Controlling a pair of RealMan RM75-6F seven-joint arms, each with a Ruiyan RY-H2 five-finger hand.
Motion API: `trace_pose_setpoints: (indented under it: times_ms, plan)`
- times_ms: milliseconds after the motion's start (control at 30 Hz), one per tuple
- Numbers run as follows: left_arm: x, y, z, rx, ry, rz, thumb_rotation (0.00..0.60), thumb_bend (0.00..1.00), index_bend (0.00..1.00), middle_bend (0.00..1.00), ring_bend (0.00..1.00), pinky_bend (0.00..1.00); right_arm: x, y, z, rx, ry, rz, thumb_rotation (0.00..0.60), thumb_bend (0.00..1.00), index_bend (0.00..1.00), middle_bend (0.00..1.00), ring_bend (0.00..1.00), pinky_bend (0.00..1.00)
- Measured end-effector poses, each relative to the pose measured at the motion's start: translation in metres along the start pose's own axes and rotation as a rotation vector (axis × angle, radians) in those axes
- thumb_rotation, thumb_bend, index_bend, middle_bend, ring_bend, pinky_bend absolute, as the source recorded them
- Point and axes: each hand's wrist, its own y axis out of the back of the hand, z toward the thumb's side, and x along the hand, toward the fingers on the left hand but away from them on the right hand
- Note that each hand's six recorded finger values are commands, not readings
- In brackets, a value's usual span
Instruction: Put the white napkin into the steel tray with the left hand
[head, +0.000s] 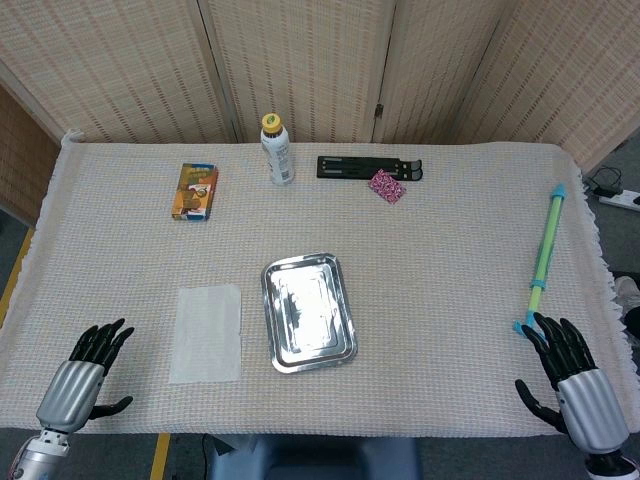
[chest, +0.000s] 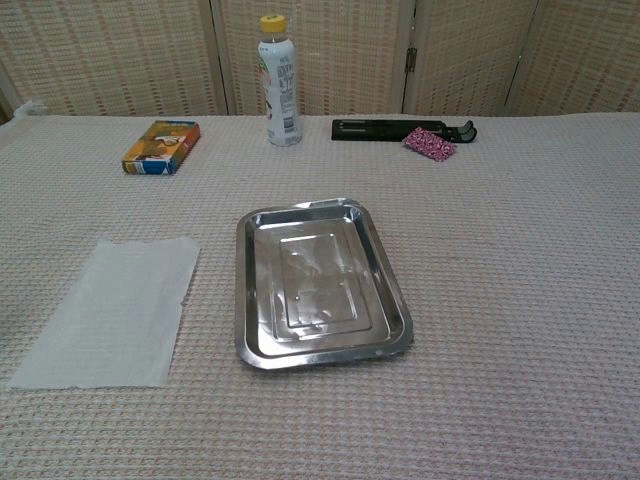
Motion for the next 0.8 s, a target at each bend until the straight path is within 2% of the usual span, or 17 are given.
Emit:
trace_pose_setpoints:
  times_ms: [567, 700, 800]
  plan:
    - [0.001, -0.006, 0.004, 0.002, -0.022, -0.026, 0.6, 0.14, 0.06, 0.01, 0.0, 0.01, 0.002, 0.004, 0.0, -0.001, 0.002, -0.015, 0.6, 0.41, 0.0, 0.0, 0.0, 0.0]
    - [0.0, -0.007, 0.009, -0.011, -0.04, -0.032, 0.6, 0.14, 0.07, 0.06, 0.03, 0.08, 0.002, 0.001, -0.001, 0.003, -0.003, -0.004, 0.6, 0.41, 0.0, 0.0, 0.0, 0.0]
    - [-0.002, -0.01, 0.011, -0.002, -0.041, -0.041, 0.6, 0.14, 0.08, 0.09, 0.07, 0.19, 0.002, 0.001, -0.001, 0.002, -0.001, -0.003, 0.6, 0.41, 0.0, 0.0, 0.0, 0.0]
